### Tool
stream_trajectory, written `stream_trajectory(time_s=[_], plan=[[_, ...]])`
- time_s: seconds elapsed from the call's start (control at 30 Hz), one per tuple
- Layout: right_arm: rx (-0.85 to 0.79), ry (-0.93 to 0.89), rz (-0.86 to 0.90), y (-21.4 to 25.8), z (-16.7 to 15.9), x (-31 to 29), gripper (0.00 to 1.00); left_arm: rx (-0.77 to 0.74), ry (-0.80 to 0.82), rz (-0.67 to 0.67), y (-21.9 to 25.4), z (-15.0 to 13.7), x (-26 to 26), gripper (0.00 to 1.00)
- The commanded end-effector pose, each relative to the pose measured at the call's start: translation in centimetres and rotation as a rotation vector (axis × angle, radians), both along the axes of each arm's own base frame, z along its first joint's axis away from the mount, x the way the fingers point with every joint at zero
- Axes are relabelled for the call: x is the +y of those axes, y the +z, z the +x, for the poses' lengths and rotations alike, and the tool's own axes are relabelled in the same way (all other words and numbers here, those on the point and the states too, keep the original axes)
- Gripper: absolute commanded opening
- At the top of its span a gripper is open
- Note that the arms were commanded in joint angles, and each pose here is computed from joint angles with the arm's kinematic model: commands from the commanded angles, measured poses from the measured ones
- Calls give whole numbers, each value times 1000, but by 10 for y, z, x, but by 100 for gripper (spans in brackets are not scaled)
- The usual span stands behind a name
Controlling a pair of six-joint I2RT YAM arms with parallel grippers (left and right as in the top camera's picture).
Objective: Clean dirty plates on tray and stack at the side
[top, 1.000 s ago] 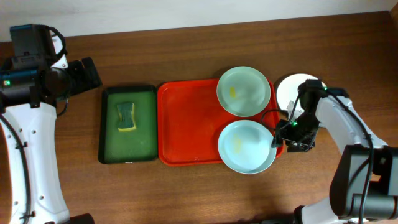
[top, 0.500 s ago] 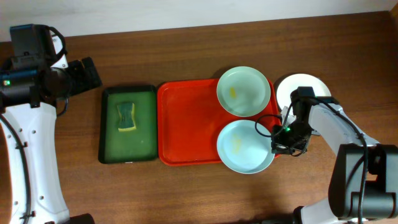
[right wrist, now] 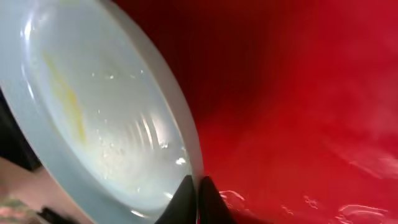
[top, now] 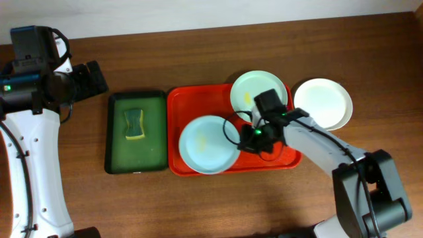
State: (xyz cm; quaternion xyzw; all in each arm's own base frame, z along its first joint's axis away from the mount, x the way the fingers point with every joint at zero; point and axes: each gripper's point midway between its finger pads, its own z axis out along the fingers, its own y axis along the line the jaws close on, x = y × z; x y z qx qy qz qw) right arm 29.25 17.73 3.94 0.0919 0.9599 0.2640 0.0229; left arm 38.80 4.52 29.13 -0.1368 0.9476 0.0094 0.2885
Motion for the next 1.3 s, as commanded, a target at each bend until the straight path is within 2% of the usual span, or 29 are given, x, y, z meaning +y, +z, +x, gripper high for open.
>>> stream_trajectory(time_s=[0.0,0.1,0.43,0.53,0.6,0.7,0.8,0.93,0.97,1.0,1.13,1.17,1.2,1.23,1.27], plan=[[-39,-101,-40,0,16,4,4,-8,8,-4,2,0,0,99],[-104,-144,-136,-4,29,-12,4,-8,8,-3,2,0,0,99],[-131,-147,-127,-1,36,-11,5,-8,8,-4,2,0,0,99],[-130,-146,-128,-2,36,-11,42,-7,8,-3,2,0,0,99],[-128,-136,-132,-2,34,-11,54,-7,8,-4,2,0,0,99],[-118,-131,-139,-4,31,-12,64,0,8,-4,1,-1,0,99],[-123,-126,-121,7,32,-10,66,0,8,-4,1,-1,0,99],[-220,-32,-143,66,37,-11,76,0,8,-5,1,-1,0,99],[-239,1,-156,79,36,-13,84,0,8,-5,1,-1,0,99],[-244,21,-171,84,34,-15,98,0,8,-5,1,-1,0,99],[-227,40,-160,86,29,-13,99,0,8,-5,1,-1,0,99],[-235,64,-172,85,28,-14,66,0,8,-4,1,-1,0,99],[-234,67,-188,84,28,-17,28,0,8,-4,1,-1,0,99],[-229,60,-221,81,27,-23,4,0,8,-4,1,-1,0,99],[-224,50,-266,79,26,-31,4,0,9,-4,1,-1,0,99]])
